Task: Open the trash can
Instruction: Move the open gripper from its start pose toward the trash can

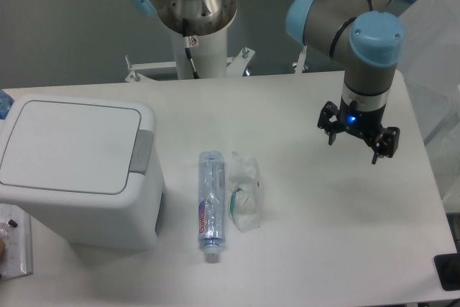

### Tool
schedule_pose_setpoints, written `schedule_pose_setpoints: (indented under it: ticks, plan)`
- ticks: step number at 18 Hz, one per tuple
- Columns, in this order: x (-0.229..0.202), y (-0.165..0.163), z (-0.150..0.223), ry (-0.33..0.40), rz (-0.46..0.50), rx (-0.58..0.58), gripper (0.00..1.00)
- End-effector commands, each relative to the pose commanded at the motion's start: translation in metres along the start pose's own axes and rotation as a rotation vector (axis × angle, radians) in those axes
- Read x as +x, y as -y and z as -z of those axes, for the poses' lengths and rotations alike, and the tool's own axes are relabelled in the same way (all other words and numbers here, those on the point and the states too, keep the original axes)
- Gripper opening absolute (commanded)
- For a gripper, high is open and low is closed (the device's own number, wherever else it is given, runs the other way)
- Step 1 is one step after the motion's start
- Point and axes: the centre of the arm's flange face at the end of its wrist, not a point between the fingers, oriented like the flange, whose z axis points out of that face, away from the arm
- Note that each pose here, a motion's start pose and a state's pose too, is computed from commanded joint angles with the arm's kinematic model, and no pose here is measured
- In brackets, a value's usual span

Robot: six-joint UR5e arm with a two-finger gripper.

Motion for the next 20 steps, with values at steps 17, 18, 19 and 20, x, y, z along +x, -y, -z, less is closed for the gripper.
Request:
schedule_pose_setpoints:
  ticks: [17,18,19,20]
  plan:
    - [0.05,0.061,0.026,-0.093,0.389,0.239,1.0]
    - [0.05,0.072,0.034,-0.102,0.409,0.271,1.0]
    - [0.054,0.083,0.039,-0.123,0.423,0.309,1.0]
    - [0.058,0.091,0.042,-0.161,0.448,0.357,1.0]
